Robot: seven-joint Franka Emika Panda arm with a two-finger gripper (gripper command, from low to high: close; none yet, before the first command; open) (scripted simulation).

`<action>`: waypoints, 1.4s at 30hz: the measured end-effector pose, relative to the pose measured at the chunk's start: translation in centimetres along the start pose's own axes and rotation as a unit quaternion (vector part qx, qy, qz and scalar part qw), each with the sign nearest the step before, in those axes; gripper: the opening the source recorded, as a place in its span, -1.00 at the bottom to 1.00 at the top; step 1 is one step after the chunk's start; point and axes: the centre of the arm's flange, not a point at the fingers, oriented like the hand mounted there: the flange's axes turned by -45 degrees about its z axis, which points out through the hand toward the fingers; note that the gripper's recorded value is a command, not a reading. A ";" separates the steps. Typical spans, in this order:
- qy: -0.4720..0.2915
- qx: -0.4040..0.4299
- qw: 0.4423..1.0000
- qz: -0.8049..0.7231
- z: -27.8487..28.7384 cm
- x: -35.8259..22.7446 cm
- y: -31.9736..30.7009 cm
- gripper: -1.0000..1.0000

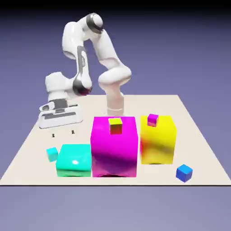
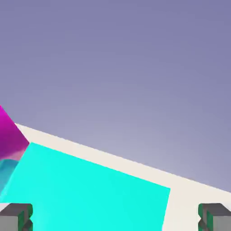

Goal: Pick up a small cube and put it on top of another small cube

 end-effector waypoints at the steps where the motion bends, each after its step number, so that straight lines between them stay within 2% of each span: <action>1: -0.006 0.002 1.000 -0.004 0.3 -0.7 0.4 0.00; 17: -0.095 0.026 0.993 -0.065 2.9 -12.5 5.3 0.00; 24: -0.095 0.026 0.993 -0.065 9.5 -14.4 5.1 0.00; 25: -0.095 0.026 0.993 -0.065 9.5 -14.4 5.1 -1.00; 27: -0.096 0.026 0.993 -0.065 9.5 -14.4 5.1 -1.00; 35: -0.089 0.026 0.994 -0.063 2.7 -11.1 5.4 -1.00; 38: -0.065 0.055 0.990 -0.116 3.8 -3.2 4.5 -1.00; 42: -0.030 0.114 0.966 -0.231 5.4 10.0 -0.4 -1.00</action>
